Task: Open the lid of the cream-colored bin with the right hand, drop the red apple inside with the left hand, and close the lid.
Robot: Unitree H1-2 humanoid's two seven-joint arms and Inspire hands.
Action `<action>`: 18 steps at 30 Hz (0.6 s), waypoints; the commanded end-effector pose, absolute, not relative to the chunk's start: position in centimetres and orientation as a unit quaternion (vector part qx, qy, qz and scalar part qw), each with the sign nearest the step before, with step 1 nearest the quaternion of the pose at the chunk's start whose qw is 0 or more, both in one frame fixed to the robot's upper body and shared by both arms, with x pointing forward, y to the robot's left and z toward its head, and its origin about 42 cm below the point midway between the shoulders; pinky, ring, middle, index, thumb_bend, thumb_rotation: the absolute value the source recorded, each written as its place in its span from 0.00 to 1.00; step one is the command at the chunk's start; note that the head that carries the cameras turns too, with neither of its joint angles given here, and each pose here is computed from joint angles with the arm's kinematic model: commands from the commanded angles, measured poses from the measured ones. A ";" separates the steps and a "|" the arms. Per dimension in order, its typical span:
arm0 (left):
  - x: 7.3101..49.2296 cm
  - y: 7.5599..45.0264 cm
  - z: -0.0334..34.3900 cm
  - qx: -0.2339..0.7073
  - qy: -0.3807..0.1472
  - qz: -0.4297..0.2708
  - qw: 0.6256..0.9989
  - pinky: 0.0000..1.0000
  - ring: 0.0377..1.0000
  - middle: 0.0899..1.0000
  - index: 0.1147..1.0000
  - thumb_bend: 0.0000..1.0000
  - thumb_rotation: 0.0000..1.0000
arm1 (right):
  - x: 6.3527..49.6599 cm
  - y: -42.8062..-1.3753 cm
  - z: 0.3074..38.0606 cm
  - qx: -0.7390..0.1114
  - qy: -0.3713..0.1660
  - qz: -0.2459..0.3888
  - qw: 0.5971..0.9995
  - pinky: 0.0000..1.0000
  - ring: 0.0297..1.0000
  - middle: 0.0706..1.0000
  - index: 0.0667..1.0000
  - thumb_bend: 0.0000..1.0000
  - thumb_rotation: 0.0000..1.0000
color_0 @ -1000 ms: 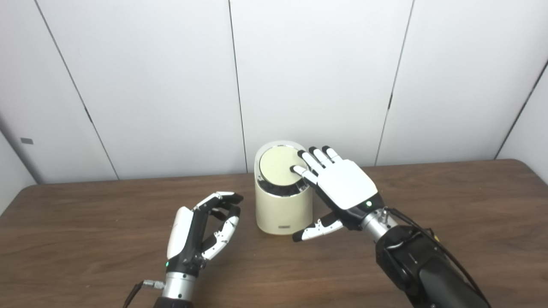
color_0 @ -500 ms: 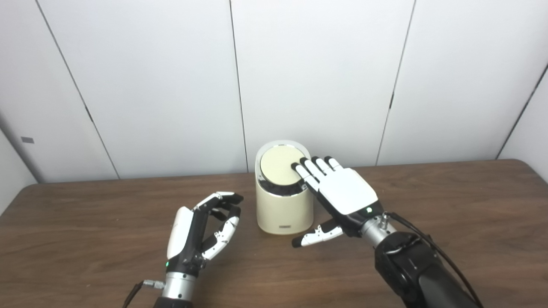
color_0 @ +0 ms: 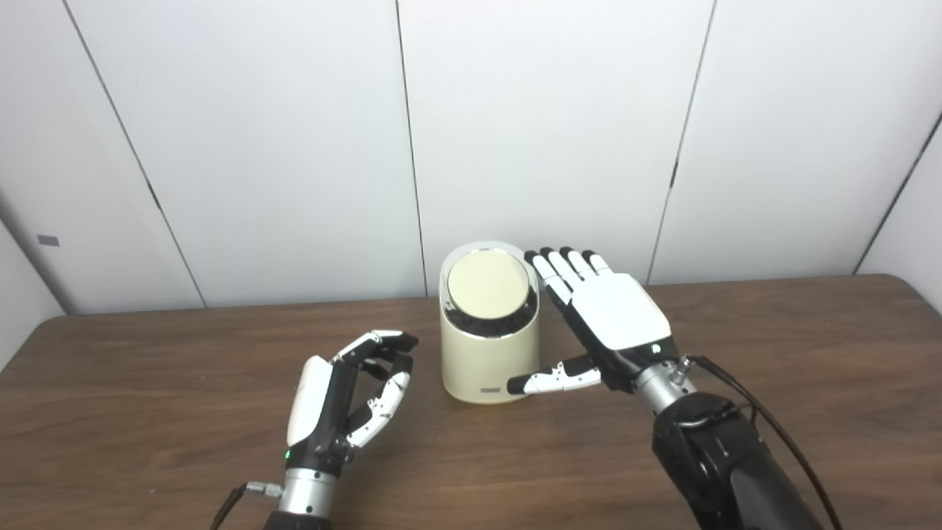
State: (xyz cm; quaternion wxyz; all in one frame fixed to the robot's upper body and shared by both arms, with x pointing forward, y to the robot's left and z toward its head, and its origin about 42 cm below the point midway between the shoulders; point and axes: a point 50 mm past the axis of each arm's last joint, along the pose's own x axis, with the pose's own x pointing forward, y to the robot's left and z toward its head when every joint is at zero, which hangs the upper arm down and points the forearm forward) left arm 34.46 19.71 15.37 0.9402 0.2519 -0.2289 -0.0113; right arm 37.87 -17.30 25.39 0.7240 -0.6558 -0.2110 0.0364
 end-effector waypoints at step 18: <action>35.2 19.7 17.3 0.252 -0.283 0.015 0.925 0.52 0.62 0.63 0.62 0.27 0.58 | 35.7 -19.1 27.1 -0.471 -0.369 -0.071 0.798 0.89 0.98 0.99 0.96 0.56 0.81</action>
